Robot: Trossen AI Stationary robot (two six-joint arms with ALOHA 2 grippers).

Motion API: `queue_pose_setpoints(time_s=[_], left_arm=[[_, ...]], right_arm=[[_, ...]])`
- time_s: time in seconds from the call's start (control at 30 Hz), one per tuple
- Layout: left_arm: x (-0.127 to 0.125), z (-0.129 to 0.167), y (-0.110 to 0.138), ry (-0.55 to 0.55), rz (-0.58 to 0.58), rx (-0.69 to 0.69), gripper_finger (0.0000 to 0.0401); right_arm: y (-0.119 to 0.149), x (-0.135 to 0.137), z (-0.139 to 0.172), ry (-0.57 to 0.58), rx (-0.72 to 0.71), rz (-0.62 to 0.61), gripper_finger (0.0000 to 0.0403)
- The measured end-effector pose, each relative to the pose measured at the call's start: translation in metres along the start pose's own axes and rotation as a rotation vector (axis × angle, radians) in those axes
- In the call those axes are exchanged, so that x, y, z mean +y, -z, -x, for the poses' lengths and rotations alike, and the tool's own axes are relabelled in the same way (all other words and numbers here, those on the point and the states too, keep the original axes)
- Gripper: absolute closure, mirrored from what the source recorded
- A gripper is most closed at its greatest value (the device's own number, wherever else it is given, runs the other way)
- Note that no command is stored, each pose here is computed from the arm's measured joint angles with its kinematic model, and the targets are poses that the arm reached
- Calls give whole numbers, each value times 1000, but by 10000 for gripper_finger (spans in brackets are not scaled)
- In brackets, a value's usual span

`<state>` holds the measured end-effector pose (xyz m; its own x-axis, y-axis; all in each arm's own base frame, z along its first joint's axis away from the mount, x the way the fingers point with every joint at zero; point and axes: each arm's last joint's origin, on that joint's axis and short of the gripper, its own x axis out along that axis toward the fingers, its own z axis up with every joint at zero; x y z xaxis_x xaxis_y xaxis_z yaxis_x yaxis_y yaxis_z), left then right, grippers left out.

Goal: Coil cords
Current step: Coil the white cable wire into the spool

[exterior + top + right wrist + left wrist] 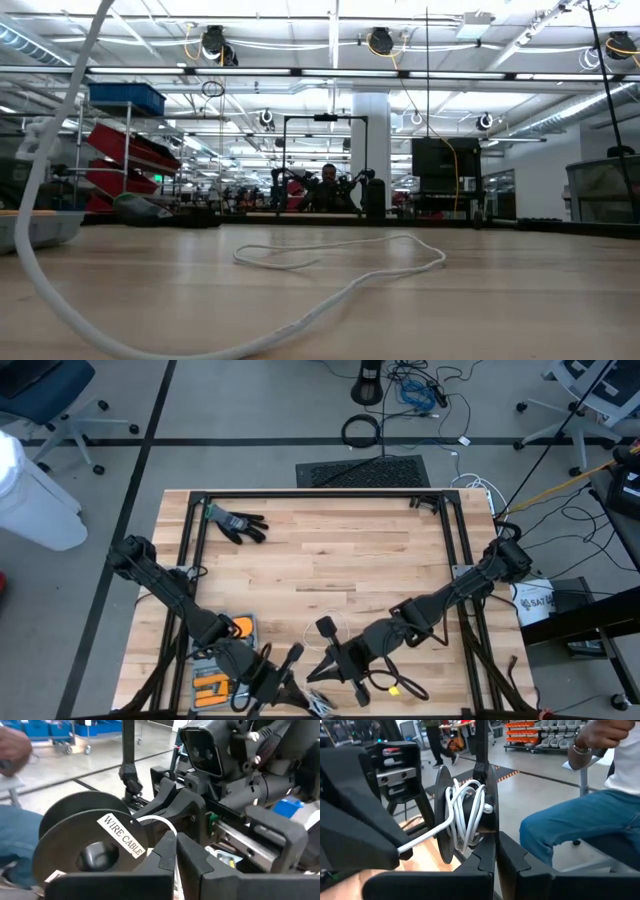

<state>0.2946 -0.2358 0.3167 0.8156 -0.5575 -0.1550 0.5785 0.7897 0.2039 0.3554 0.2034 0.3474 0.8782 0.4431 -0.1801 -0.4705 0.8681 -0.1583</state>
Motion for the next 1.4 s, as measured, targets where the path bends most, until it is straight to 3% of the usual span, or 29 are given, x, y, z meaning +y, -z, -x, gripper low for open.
queue_pose_setpoints(time_s=[0.2,0.37,0.63,0.83,0.97,1.1,1.2,1.4], left_arm=[[0,0,-1,-1,-30,-7,395],[0,0,-1,1,-29,-9,395],[-3,0,-6,26,-53,-66,395],[-2,1,-11,15,-49,-109,395],[1,2,-19,-18,-43,-131,395],[3,3,-25,-62,-33,-142,395],[4,3,-24,-95,-30,-131,395],[5,3,-24,-127,-28,-121,395]], right_arm=[[0,-2,0,-5,4,-51,374],[-6,-6,7,-49,-14,-86,326],[-5,-14,29,-19,138,-168,261],[-3,15,39,36,233,-235,258],[18,57,32,101,174,-287,265],[52,93,18,278,44,-281,267],[76,104,3,411,-57,-284,261],[118,104,-34,461,-167,-221,208]])
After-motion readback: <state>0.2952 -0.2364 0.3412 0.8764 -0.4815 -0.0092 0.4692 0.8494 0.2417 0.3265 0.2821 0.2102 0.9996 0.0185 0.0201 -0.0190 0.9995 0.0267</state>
